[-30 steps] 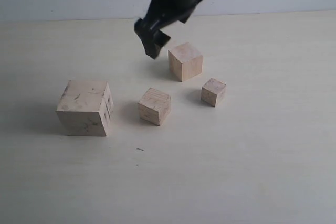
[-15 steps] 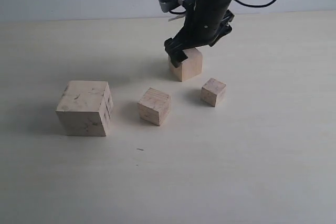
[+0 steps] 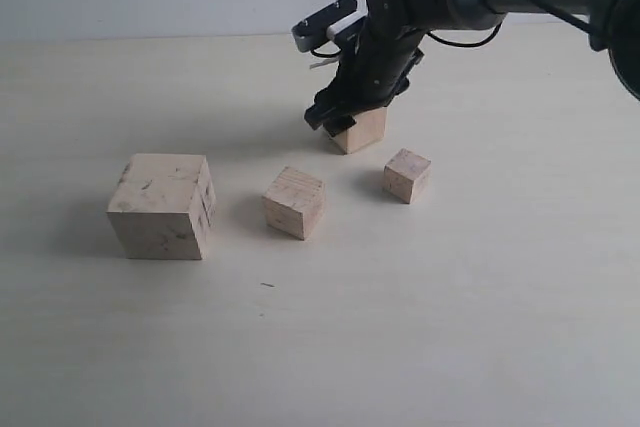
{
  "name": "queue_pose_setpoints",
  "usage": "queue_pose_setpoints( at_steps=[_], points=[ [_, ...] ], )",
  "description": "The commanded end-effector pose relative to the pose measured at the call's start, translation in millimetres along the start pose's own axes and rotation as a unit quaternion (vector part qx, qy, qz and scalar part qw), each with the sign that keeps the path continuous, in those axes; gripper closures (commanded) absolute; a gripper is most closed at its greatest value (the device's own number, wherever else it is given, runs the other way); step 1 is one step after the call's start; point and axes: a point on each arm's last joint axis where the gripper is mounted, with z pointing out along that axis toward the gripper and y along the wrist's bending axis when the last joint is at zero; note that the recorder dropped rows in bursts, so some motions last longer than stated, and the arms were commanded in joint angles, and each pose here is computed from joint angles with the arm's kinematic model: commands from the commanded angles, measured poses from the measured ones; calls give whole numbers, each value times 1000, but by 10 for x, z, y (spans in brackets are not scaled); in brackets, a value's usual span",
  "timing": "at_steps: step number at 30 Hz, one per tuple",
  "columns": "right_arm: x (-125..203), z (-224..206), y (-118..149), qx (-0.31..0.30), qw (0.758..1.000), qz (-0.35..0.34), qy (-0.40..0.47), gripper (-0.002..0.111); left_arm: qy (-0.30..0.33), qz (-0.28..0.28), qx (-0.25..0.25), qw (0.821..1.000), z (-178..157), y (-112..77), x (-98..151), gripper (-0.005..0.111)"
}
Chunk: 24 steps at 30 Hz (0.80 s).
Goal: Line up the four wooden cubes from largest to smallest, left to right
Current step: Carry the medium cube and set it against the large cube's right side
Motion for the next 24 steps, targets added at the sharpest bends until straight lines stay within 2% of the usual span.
queue_pose_setpoints(
  at_steps=[1, 3, 5, 6, 8, 10, 17, 24],
  points=[
    [-212, -594, -12, 9, 998, -25, -61, 106, -5, -5, -2, 1000, -5, 2, -6, 107],
    [-326, -1047, 135, -12, 992, -67, -103, 107, -5, -5, -2, 1000, -5, 2, -6, 107],
    [-360, -1393, 428, -64, 979, -149, -123, 107, -5, -5, -2, 1000, -5, 2, -6, 107],
    [-323, -1494, 632, -101, 961, -230, -114, 107, -5, -5, -2, 1000, -5, 2, -6, 107],
    [-260, -1504, 888, -140, 940, -298, -93, 107, -5, -5, -2, 1000, -5, 2, -6, 107],
    [-187, -1334, 1133, -156, 925, -338, -78, 107, -5, -5, -2, 1000, -5, 2, -6, 107],
    [-1, -837, 1286, -183, 919, -346, -50, 107, -5, -5, -2, 1000, -5, 2, -6, 107],
    [45, -713, 1425, -186, 908, -372, -40, 107, -5, -5, -2, 1000, -5, 2, -6, 107]
  ],
)
